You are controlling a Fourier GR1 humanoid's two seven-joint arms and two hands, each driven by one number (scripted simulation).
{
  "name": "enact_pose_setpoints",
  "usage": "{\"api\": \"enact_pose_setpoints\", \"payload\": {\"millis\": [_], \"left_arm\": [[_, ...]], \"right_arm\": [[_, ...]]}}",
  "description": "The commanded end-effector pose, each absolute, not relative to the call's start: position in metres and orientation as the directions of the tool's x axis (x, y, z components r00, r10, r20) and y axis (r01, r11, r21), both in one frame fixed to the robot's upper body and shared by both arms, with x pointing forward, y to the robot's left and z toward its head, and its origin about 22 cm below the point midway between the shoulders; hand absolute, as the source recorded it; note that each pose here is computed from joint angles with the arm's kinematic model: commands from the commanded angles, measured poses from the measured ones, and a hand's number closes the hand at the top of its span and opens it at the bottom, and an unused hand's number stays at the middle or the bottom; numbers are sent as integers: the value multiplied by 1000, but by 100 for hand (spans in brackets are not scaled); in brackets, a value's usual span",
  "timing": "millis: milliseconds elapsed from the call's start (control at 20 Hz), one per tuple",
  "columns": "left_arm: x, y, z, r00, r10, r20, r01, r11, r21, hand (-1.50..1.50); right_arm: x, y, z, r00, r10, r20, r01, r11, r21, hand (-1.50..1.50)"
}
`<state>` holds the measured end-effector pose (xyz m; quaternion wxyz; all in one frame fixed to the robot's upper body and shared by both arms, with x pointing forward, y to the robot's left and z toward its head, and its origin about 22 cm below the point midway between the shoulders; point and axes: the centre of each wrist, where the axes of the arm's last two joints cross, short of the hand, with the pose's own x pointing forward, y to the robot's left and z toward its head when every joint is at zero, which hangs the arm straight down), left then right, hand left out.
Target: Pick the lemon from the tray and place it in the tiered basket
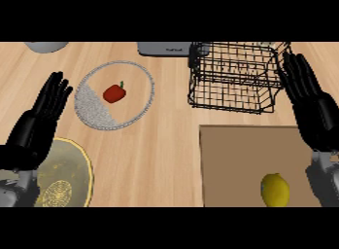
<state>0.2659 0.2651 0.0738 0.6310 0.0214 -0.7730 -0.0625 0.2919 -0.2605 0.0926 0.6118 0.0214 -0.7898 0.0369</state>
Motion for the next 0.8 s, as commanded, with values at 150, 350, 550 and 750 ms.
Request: {"api": "enact_pose_setpoints", "payload": {"millis": [150,350,550,750], "left_arm": [[259,317,59,-67,-335,940,-165,933,321,0],[248,331,46,22,-357,934,-212,911,353,0],[240,339,35,90,-390,916,-234,886,400,0],[248,318,26,78,-401,913,-202,890,409,0]], "right_arm": [[240,-294,62,-301,56,952,404,912,74,150],[180,-357,-9,115,77,990,782,608,-138,150],[131,-328,-34,91,0,996,951,297,-87,-150],[87,-300,-12,114,89,989,953,272,-134,-150]]}}
